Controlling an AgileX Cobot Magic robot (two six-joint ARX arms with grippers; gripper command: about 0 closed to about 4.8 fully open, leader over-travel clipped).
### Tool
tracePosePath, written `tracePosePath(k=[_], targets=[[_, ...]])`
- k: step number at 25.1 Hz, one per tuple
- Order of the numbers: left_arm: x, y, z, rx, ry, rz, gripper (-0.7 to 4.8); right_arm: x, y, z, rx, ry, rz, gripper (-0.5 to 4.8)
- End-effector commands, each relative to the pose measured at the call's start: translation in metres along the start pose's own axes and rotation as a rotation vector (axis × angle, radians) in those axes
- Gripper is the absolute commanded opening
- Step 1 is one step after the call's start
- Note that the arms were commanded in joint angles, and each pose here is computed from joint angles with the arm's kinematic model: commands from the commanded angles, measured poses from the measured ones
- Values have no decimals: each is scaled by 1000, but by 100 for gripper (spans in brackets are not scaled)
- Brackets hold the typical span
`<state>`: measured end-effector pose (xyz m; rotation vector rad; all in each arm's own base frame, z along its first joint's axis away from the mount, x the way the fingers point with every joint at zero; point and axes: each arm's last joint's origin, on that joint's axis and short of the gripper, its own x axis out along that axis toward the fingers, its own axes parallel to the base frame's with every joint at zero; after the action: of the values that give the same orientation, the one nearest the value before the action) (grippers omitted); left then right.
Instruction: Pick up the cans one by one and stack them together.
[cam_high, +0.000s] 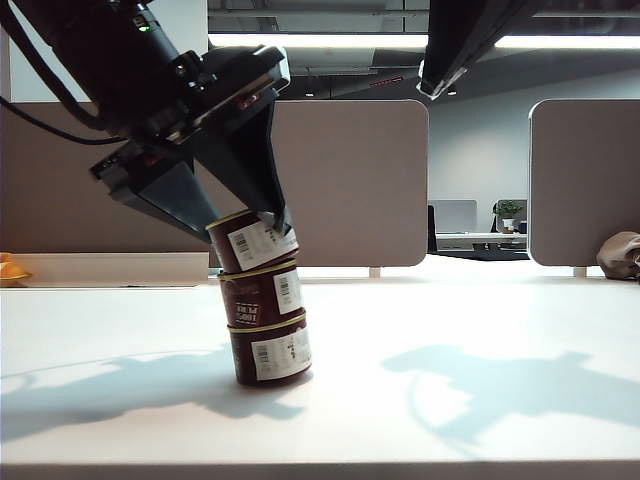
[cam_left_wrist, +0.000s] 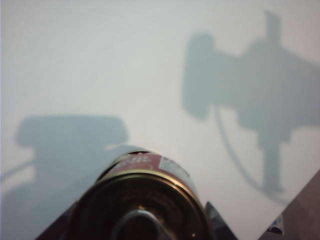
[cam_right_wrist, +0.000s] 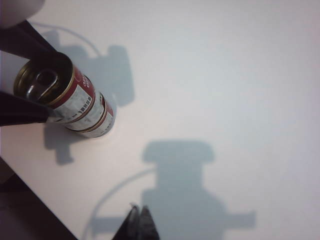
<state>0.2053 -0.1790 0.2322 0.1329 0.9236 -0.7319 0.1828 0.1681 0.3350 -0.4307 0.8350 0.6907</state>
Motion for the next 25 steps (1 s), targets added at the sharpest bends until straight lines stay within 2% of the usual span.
tracePosePath(k=[1,3,8,11,12,17,19,20,21,23,25], targets=[[1,1,-5,-4,45,21,289,-3,0,3,-2,-29,-1,-5],[1,1,-5,-4,44,21,311,-3,0,3,-2,-28,-1,-5],[1,1,-5,-2,39,20,312,-3,0,3,-2,-28,-1,-5],[0,1,-4,-2,33,19,359,-3,0,3,-3,-29,-1,-5],[-1,1,-4,-1,29,18,360,-3,0,3,-3,-29,-1,-5],[-28,-5,11,11,-58,7,358,-3,-6,4,17,-52,24,-5],[-43,-8,17,12,-68,6,280,-4,-8,5,22,-62,16,-5],[-48,-9,19,14,-73,4,214,-5,-8,5,18,-68,14,-5],[-58,-11,22,19,-105,0,79,-10,-8,6,17,-100,10,-5],[-74,-14,23,27,-174,-8,-6,-21,-9,8,19,-175,2,-5],[-82,-15,23,27,-209,-6,-6,-31,-9,9,20,-240,-4,-5]])
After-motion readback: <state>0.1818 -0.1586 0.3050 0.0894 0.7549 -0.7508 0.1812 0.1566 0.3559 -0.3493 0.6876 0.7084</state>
